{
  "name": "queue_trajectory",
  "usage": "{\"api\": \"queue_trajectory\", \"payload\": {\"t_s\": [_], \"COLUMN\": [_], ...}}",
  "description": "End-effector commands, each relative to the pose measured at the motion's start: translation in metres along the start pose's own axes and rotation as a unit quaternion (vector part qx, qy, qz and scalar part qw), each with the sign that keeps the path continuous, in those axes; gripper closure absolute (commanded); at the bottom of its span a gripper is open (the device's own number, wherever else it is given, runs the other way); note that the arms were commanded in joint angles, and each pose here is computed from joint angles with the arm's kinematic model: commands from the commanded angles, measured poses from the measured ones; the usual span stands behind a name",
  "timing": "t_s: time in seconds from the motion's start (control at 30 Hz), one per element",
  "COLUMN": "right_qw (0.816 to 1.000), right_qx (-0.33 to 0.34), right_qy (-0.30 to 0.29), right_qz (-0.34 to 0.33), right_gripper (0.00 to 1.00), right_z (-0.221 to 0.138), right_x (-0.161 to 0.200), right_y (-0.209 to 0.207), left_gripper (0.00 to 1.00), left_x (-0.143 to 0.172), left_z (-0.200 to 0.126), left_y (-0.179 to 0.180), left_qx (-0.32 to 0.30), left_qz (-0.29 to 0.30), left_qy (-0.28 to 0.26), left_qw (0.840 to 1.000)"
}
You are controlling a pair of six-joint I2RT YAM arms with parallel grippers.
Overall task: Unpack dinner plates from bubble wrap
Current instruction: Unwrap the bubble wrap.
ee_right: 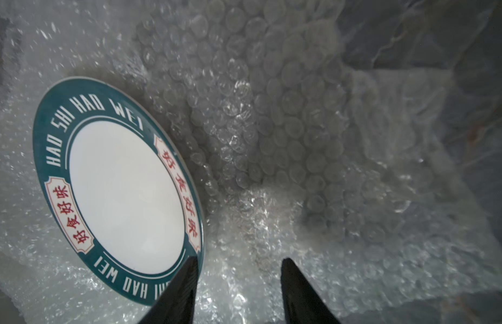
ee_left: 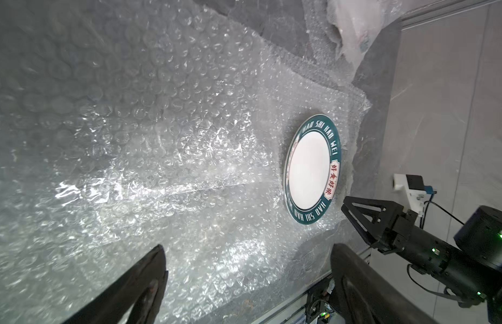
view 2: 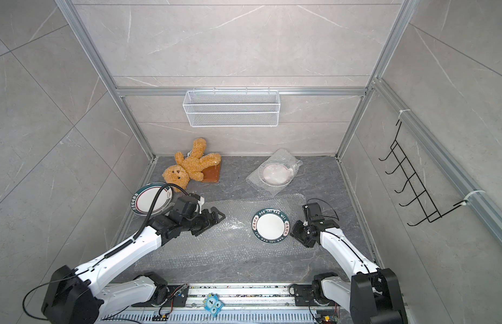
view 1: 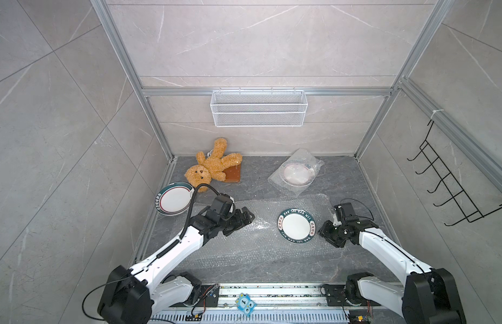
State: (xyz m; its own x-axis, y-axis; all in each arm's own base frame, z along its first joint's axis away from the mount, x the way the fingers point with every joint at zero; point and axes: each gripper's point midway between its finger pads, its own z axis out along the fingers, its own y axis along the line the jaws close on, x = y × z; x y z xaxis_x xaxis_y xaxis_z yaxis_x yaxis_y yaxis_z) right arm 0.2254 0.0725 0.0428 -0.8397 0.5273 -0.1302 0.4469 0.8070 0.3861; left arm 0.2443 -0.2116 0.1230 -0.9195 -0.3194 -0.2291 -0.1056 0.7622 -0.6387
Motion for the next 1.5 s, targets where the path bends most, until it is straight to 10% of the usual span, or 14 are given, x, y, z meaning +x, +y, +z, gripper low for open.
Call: {"api": "queue_trajectory", "payload": {"t_s": [0.0,0.9,1.47], "right_qw": [1.000,0.999,0.987], "right_qx": [-0.023,-0.020,0.095], "right_qy": [0.019,-0.017,-0.122], "right_qz": [-0.005,-0.032,0.050], "right_gripper": [0.54,1.00,1.00], "right_z": [0.011,-0.003,-0.037], "right_x": [0.008,-0.015,-0.025], "right_y": [0.001,0.009,-0.050], "left_gripper": [0.07,0.07,0.05], "left_x": [-0.002,0.030,0.032], "left_z": [0.016,0.069,0.080], "left_y": [-0.001,0.079,0.079], "left_qx": [0.012,-0.105,-0.101], "left_qz": [-0.011,-0.059,-0.068], "left_qy": [0.002,0.060,0.077], "left_qw": [1.000,0.991,0.990]}}
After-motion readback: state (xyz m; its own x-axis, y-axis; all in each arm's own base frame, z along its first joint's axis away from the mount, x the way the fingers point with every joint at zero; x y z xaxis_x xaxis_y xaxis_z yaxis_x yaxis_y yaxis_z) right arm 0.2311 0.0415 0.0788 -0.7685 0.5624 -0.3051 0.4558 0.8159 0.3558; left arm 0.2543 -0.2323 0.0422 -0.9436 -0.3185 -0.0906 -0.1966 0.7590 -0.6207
